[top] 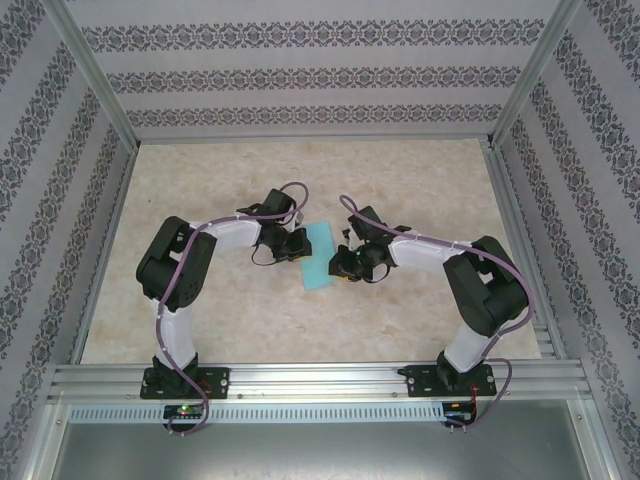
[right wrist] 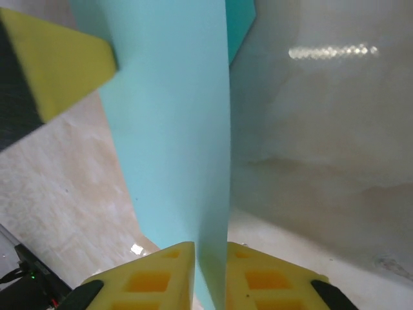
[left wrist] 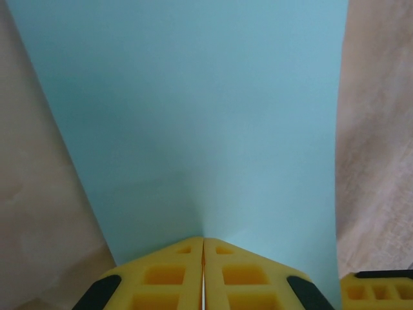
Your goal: Fold a paper plane with a square sheet of paper (pick it up from the middle)
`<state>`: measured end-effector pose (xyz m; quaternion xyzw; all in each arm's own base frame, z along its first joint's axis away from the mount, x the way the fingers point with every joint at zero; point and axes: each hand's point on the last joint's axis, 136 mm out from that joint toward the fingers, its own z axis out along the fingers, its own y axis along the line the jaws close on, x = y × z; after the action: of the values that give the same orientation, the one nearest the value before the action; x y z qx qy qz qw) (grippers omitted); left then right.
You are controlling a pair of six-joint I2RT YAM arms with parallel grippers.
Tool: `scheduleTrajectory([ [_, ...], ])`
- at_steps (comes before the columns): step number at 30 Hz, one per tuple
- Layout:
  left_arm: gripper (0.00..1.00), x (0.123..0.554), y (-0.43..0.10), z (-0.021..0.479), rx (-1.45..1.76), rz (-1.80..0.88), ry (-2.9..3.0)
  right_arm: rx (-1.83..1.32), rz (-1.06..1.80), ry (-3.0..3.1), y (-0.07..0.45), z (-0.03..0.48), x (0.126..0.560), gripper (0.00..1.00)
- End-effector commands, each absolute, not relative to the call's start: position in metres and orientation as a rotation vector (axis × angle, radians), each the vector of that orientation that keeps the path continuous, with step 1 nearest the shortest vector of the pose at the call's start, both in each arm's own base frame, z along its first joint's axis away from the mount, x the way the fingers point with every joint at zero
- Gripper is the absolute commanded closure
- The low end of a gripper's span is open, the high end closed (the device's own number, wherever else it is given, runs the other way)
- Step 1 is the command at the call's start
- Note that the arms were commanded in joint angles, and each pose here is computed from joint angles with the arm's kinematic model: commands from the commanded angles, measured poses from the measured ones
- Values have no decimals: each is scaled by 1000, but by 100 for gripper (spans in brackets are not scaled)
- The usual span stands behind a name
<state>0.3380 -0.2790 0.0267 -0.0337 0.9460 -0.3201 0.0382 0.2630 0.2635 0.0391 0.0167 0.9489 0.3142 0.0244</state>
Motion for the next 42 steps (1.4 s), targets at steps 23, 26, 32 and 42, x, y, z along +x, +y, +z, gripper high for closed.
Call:
scheduleTrajectory([
  [23, 88, 361, -281, 72, -22, -932, 2808, 138, 1118, 2842, 305, 49, 302, 92],
  [26, 89, 371, -272, 73, -48, -856, 2795, 140, 1100, 2847, 304, 45, 303, 92],
  [32, 91, 376, -263, 46, -92, -770, 2858, 148, 1080, 2859, 304, 40, 304, 92],
  [42, 91, 370, -259, 21, -107, -713, 2941, 109, 1071, 2872, 309, 37, 305, 91],
])
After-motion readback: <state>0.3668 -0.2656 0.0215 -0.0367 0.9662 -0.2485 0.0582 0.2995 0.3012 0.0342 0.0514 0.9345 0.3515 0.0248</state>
